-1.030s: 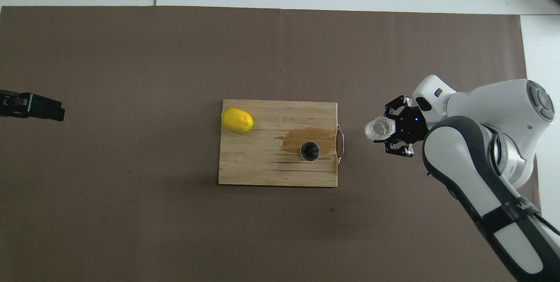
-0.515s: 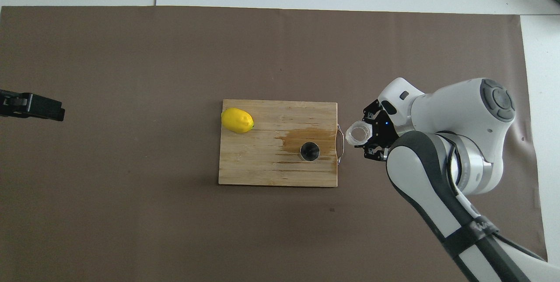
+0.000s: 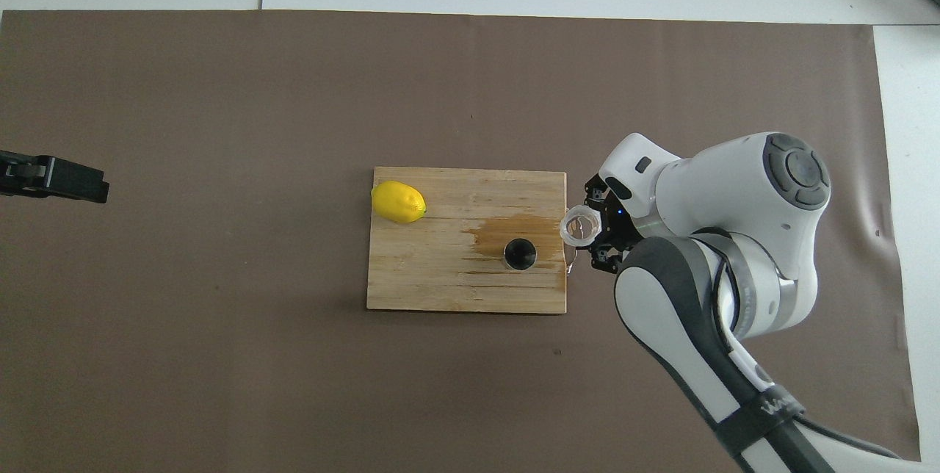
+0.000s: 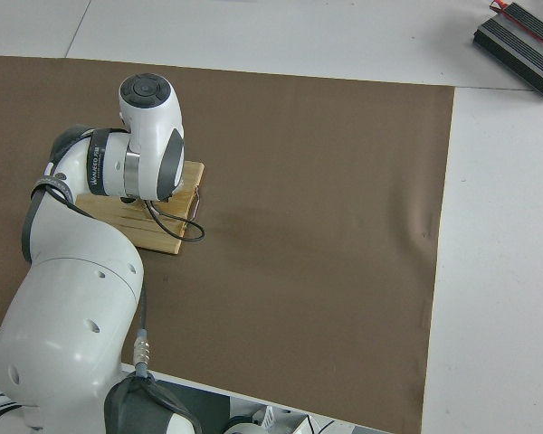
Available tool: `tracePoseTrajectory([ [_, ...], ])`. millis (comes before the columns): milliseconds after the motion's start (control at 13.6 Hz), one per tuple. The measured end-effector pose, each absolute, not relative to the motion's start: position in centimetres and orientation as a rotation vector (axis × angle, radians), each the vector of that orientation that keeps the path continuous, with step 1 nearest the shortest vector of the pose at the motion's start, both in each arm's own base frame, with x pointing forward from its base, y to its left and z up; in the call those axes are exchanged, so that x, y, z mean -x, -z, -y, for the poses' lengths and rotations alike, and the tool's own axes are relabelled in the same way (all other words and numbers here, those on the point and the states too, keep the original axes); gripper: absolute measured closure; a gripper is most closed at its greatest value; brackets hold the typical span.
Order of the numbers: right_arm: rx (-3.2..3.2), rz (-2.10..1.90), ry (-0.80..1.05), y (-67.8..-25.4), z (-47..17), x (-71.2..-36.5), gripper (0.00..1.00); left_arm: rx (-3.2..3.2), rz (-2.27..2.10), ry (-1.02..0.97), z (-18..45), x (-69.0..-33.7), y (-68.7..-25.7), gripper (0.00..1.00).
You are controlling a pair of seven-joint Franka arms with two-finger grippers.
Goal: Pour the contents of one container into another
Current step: 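Tilt the white cup over the jigger with the right gripper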
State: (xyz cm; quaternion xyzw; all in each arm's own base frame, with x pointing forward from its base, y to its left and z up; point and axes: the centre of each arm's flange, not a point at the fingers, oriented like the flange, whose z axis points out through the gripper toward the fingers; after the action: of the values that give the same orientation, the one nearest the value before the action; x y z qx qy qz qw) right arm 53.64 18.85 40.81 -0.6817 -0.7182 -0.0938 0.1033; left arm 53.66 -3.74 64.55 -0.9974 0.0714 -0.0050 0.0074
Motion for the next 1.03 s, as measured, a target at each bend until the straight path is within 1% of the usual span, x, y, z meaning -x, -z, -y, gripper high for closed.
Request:
tracePoseTrajectory([
  [441, 2.061, 2.193, 0.208, -41.2, -21.6, -52.9, 0.49, 3.119, -0.223, 0.016, 3.7, -53.7, -64.5, 0.00],
  [1030, 2.117, 2.368, 0.155, -43.1, -25.0, -52.3, 0.49, 3.119, -0.223, 0.016, 3.7, -53.7, -64.5, 0.00],
])
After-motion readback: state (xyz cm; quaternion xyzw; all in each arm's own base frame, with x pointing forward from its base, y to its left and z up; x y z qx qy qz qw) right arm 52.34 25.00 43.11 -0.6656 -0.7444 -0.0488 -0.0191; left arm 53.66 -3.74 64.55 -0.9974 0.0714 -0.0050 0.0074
